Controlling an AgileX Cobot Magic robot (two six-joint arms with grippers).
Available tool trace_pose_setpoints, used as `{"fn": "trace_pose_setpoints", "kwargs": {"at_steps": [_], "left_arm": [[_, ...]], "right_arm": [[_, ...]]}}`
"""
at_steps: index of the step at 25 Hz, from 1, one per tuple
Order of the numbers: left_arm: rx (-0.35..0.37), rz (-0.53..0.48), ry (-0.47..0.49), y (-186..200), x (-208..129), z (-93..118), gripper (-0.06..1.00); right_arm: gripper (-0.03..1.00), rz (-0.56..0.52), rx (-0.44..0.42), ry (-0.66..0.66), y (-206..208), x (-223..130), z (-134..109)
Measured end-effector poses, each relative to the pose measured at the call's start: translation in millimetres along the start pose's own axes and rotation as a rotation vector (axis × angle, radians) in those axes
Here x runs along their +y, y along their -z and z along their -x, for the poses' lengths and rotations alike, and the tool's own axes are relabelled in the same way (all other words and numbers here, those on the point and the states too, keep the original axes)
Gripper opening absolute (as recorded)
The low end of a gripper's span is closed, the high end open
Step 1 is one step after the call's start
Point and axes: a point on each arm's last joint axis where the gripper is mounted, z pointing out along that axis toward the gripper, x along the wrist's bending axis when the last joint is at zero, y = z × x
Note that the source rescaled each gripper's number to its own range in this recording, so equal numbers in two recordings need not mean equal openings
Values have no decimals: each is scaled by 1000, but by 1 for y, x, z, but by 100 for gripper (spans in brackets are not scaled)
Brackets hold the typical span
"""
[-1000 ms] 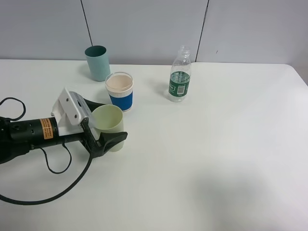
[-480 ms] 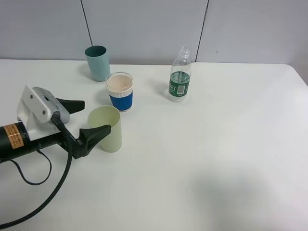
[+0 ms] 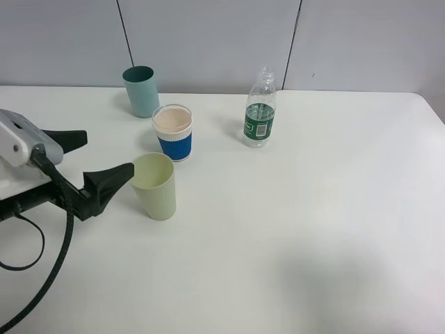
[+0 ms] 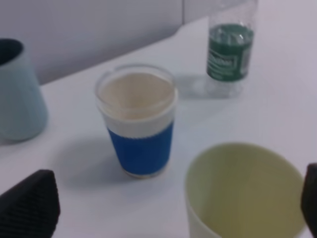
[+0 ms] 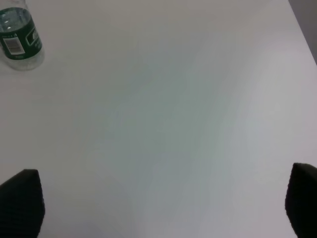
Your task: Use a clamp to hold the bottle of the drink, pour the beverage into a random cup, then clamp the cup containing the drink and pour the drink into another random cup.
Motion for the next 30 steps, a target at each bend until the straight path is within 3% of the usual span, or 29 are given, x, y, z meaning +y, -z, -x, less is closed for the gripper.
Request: {"fn": "trace_pose_setpoints", "kwargs": {"at_steps": [7, 16, 22, 30], "left_arm": [[94, 67, 23, 10, 35, -8, 97], [288, 21, 66, 36, 86, -21, 97], [428, -62, 97, 75, 115, -22, 97], [568, -69, 83, 135, 141, -15, 97]], "right_arm": [[94, 0, 0, 0, 0, 0, 0], [94, 0, 0, 0, 0, 0, 0], [94, 0, 0, 0, 0, 0, 0], [94, 0, 0, 0, 0, 0, 0]]}}
